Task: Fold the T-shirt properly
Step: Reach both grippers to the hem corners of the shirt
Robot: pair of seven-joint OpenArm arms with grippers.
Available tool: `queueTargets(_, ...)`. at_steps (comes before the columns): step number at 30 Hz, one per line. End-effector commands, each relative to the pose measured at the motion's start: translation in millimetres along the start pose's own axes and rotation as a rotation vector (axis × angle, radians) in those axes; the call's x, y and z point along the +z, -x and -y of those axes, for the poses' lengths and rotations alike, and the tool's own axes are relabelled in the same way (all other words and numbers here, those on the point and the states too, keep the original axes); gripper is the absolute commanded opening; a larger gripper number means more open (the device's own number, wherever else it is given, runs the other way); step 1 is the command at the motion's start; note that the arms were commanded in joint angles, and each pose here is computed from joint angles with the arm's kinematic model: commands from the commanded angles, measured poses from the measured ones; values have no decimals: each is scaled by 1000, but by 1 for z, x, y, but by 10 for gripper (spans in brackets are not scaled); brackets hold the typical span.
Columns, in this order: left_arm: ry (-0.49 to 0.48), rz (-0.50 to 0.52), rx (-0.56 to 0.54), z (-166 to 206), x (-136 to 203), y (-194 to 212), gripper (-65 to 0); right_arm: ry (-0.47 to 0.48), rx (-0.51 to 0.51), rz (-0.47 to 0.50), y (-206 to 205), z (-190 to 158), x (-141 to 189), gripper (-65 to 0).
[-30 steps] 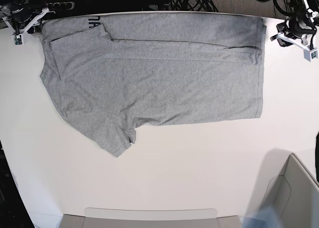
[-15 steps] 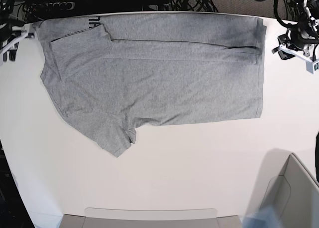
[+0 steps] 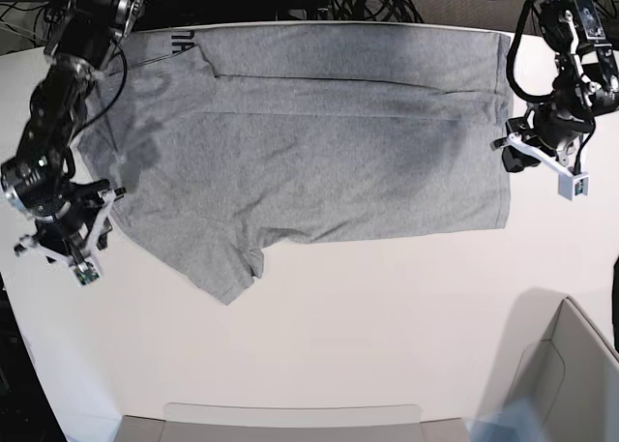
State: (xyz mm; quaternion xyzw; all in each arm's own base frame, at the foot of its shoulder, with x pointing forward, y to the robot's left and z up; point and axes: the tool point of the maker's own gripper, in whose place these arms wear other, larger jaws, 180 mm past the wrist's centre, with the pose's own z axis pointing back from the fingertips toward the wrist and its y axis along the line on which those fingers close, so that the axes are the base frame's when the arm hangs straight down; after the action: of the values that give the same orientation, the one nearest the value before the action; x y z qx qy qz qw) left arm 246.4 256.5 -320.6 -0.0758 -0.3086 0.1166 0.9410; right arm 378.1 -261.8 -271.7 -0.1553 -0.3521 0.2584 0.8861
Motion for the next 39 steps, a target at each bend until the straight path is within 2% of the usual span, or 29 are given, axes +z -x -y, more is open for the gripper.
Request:
queueTargets(1,11,37,-18,4,4,-12,-459,0,17,53,-23,6,-6,-431)
queueTargets(4,15,37,-14,5,3,-12,-459,-121,21,55,-39,-16,-51,-431)
queueTargets(7,16,39,-9,5,3,-12,-459,-218,-54,26,-36,-30,-91,-431)
queueTargets(11,24,36,12,8,2,-7,-459,-320,-134,21,-22,-53,-122,-431)
queueTargets(16,44,29,38,14,-2,-1,-459,-294,-266,-13,7,-63,-143,-432)
queueTargets(18,46,27,42,15,-2,1,-459,-309,-288,-52,26,-75,-147,-432)
queueTargets(21,55,27,52,18,-3,2,-459,-332,-289,-96,50,-91,-147,-461)
queueTargets(23,55,27,52,18,-3,2,-459,-341,-289,-114,60,-98,-146,-529)
queueTargets(25,54,25,52,18,-3,3,-459,-339,-283,-129,69,-102,-143,-626)
queueTargets(26,54,25,52,18,-3,3,-459,-334,-270,-140,72,-103,-140,-650)
queueTargets(30,54,25,52,18,-3,3,-459,-295,-189,-183,75,-104,-120,-650)
queueTargets(35,54,24,53,18,-3,3,-459,-234,-105,-163,62,-112,-83,-650)
queueTargets(39,55,23,52,18,-3,4,-459,-218,-77,-164,64,-126,-58,-650)
